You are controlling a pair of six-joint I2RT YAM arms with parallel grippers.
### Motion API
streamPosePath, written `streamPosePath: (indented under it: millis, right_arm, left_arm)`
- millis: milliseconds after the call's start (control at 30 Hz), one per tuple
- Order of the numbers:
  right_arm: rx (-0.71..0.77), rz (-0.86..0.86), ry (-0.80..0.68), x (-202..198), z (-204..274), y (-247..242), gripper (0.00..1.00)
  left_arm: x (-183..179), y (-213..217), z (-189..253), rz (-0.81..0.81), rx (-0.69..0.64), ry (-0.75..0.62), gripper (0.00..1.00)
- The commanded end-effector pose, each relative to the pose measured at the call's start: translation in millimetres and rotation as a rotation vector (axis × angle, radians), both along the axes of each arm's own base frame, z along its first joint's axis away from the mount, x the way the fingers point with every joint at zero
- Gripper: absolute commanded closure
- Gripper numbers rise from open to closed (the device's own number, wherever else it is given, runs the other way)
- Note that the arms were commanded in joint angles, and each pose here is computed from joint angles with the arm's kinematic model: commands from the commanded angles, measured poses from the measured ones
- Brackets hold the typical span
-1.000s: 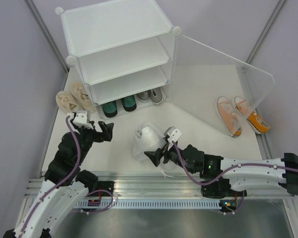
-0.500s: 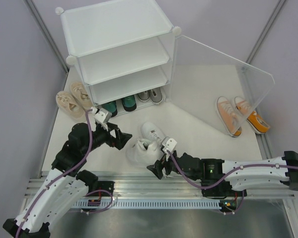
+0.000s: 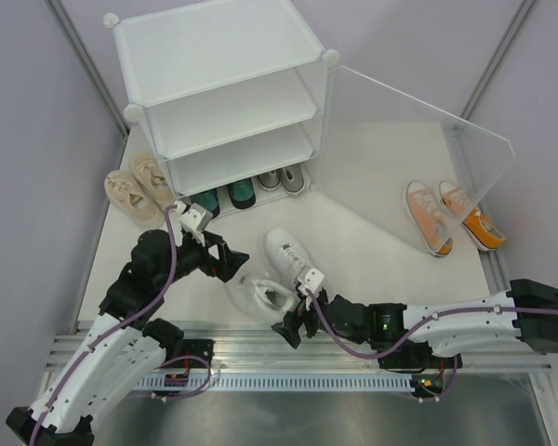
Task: Place and organize the shoes in the shoe cabinet
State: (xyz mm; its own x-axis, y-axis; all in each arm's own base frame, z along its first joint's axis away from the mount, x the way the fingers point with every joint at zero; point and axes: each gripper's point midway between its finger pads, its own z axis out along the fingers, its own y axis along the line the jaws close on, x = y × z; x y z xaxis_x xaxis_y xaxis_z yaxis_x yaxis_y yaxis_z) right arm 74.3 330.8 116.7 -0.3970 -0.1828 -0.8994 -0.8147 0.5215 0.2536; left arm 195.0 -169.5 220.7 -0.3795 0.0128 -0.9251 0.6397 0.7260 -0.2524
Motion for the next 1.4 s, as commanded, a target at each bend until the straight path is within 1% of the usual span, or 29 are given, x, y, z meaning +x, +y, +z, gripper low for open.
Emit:
streamPosePath:
  millis: [0,67,100,133,200,233,267,333,367,467,533,567,633,667,733,833,967,1033,1200,1367]
  right_arm:
    - [-0.119,0.004,0.109,-15,-47,-19,0.02]
    - [-0.107,-0.002,0.1,-13,-45,-19,0.02]
    - [-0.106,-0.004,0.098,-12,-44,-19,0.09]
    - [-0.108,-0.009,0.09,-11,-44,-19,0.12]
    - [-0.113,-0.009,0.083,-10,-42,-19,0.24]
    - [-0.119,-0.01,0.075,-9,-41,-19,0.26]
    - [-0.125,-0.006,0.074,-10,-41,-19,0.27]
    - [-0.138,0.004,0.069,-10,-41,-17,0.24]
    - [-0.157,0.005,0.062,-9,-42,-19,0.17]
    - [-0.17,0.007,0.033,-11,-33,-18,0.09]
    - [-0.127,-0.009,-0.002,-12,-10,-15,0.09]
    - [-0.133,-0.006,-0.016,-14,-6,-17,0.1]
    - [-0.061,-0.01,-0.043,-19,23,-13,0.11]
    - [-0.074,-0.012,-0.054,-20,25,-18,0.11]
    - [-0.05,0.012,-0.069,-28,40,-16,0.12]
    - [-0.096,0.056,-0.067,-35,39,-13,0.13]
    - [-0.252,0.059,-0.054,-37,10,-20,0.15]
    - [-0.301,0.049,-0.032,-38,2,-26,0.15]
    - [-0.361,0.017,-0.002,-37,-13,-39,0.15]
    - [-0.406,-0.032,-0.015,-29,-18,-52,0.09]
  left_arm:
    - [2,-4,6,-0.031,0.002,-0.054,0.0]
    - [1,-4,6,-0.032,0.002,-0.052,0.0]
    - [1,-4,7,-0.032,0.001,-0.055,0.01]
    - [1,-4,6,-0.032,0.002,-0.052,0.0]
    - [1,-4,5,-0.032,0.003,-0.051,0.0]
    - [1,-4,5,-0.032,0.003,-0.051,0.0]
    - [2,-4,5,-0.031,0.004,-0.05,0.01]
    - [1,-4,5,-0.031,0.003,-0.051,0.0]
    - [1,-4,6,-0.031,0.002,-0.054,0.0]
    - [3,0,9,-0.011,0.005,-0.064,0.0]
    - [5,4,12,0.017,0.007,-0.079,0.01]
    - [7,10,14,0.055,0.011,-0.091,0.0]
    - [9,16,17,0.091,0.012,-0.109,0.0]
    - [11,20,18,0.116,0.014,-0.116,0.0]
    - [12,24,22,0.138,0.01,-0.133,0.0]
    - [12,26,22,0.149,0.01,-0.136,0.0]
    - [12,26,23,0.147,0.011,-0.135,0.0]
    - [12,26,23,0.15,0.01,-0.138,0.0]
    - [11,26,22,0.149,0.012,-0.135,0.0]
    - [11,25,23,0.143,0.01,-0.136,0.0]
